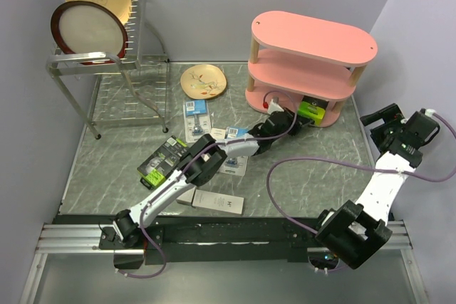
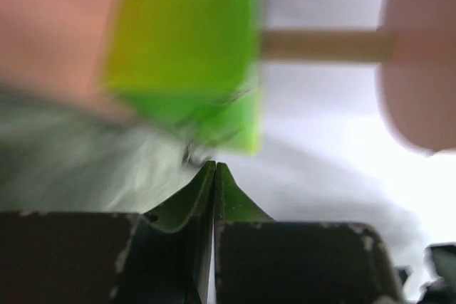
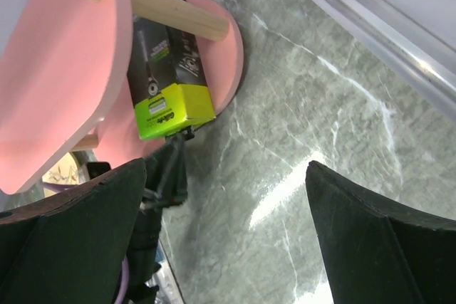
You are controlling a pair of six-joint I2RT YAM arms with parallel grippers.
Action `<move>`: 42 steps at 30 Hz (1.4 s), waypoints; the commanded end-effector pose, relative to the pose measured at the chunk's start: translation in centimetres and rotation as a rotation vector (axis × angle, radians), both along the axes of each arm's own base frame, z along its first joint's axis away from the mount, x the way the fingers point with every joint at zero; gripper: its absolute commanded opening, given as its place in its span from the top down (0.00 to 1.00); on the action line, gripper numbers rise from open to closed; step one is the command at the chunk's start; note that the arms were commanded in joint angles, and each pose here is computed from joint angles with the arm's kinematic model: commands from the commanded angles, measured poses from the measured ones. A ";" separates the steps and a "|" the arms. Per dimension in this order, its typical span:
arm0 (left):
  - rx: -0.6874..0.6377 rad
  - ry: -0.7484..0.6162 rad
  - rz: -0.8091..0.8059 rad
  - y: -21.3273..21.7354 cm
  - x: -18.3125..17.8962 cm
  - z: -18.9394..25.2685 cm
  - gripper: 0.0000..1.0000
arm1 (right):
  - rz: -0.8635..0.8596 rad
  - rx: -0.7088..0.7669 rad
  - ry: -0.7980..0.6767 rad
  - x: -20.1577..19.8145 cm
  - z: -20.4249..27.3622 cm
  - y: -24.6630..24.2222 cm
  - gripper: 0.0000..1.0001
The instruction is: Place and organize the shaving razors onto the shelf
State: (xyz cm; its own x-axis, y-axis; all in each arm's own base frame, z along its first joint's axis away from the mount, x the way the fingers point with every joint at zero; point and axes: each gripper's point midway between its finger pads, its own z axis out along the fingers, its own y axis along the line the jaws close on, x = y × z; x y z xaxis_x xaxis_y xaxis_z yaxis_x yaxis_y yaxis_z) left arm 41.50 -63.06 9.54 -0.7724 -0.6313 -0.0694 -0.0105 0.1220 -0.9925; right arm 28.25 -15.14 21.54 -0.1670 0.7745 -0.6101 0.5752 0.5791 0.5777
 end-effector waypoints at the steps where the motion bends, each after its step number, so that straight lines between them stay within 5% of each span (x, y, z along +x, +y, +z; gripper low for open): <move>1: -0.108 -0.174 -0.105 2.4 -1.7 7.6 0.94 | 0.016 -0.049 -0.057 0.0 1.0 0.1 0.00; 2: -0.070 -0.159 -0.098 4.2 -1.4 5.7 0.97 | 0.022 -0.036 -0.055 0.0 0.5 0.3 0.00; 3: -0.118 -0.218 -0.093 5.3 -1.6 9.4 0.99 | 0.025 -0.037 -0.061 0.1 0.6 0.3 0.00; 5: -0.097 -0.239 -0.079 7.8 -1.2 10.1 0.99 | 0.031 -0.035 -0.071 0.2 0.5 0.4 0.00; 11: -0.042 -0.266 -0.009 10.5 1.0 10.1 0.99 | 0.029 -0.018 -0.082 0.2 0.1 0.7 0.00; 23: 0.064 -0.210 0.195 7.8 6.9 6.2 0.99 | 0.002 -0.013 -0.078 -0.3 0.9 0.5 0.00; 42: 0.111 -0.183 0.214 3.7 4.1 1.5 0.99 | -0.029 -0.032 -0.057 0.0 0.5 -0.9 0.00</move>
State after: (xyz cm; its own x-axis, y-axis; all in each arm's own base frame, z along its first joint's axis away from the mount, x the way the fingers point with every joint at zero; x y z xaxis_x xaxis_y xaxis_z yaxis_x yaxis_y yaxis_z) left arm 47.04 -57.13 8.63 -0.6141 -0.7452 -0.2598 0.0797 0.2689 -0.9599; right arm 27.74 -14.68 19.84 -0.1490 0.7984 -0.5835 0.5740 0.5503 0.6064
